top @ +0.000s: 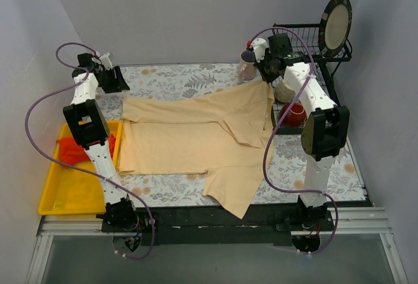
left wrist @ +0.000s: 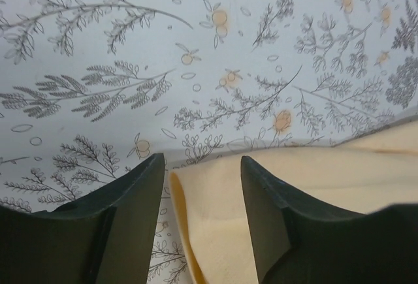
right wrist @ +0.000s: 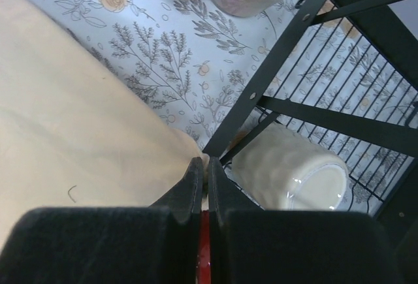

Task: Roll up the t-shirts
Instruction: Flatten out the T-shirt at the center of the board.

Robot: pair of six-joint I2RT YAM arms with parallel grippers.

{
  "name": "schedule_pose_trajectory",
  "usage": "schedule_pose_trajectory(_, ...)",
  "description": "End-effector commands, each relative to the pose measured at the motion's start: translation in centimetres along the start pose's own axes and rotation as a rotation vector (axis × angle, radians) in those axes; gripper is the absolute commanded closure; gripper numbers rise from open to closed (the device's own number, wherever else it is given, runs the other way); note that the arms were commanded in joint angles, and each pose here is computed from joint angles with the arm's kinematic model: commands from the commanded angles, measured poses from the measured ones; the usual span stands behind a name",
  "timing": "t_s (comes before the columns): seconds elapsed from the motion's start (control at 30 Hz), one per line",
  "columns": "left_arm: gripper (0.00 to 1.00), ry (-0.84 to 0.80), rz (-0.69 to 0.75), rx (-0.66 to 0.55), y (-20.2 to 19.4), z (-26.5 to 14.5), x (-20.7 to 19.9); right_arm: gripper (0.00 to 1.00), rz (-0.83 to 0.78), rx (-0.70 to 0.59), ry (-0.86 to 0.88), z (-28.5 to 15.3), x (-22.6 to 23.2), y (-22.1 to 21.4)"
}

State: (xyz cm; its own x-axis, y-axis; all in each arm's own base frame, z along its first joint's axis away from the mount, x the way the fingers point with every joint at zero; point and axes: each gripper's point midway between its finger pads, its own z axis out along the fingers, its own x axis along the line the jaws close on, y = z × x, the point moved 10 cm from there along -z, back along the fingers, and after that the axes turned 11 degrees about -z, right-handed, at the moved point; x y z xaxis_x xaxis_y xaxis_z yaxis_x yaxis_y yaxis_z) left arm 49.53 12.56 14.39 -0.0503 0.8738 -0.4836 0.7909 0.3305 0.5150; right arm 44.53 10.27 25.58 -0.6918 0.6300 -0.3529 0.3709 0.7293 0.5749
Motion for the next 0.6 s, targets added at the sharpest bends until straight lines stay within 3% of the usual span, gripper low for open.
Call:
schedule_pose_trajectory(0.0,0.47,-0.039,0.065,-0.154,3.7,-4.4,-3.1,0.99,-0.004,-0.022,-0.137,-0.3,-1.9,1.3)
schedule_pose_trajectory(0.1,0.47,-0.078,0.107,-0.083,1.7,-5.5,-4.5,0.99,0.003,-0.01,-0.199,-0.5,-2.3,1.3)
schedule_pose_trajectory(0.13,0.47,-0.08,0.142,-0.109,1.7,-7.6,-5.9,0.99,0.007,0.002,-0.218,-0.4,-2.5,1.1)
schedule_pose_trajectory(0.17,0.48,-0.084,0.129,-0.05,-0.7,-7.4,-5.9,0.99,0.008,-0.003,-0.227,-0.5,-2.5,1.2)
schedule_pose_trajectory(0.27,0.52,-0.141,0.223,-0.05,-3.3,-10.6,-9.7,0.99,0.02,-0.017,-0.238,-0.5,-2.8,1.6)
schedule_pose_trajectory(0.4,0.59,-0.194,0.288,0.108,-10.6,-10.9,-13.4,0.99,0.021,-0.028,-0.232,-0.3,-3.0,1.9)
schedule_pose_trajectory(0.5,0.68,-0.189,0.343,0.156,-13.6,-10.7,-15.0,0.99,0.021,-0.025,-0.213,0.0,-2.8,1.8)
schedule_pose_trajectory(0.57,0.77,-0.174,0.3,0.202,-15.6,-10.1,-15.0,0.99,0.019,-0.021,-0.193,0.1,-2.5,1.7)
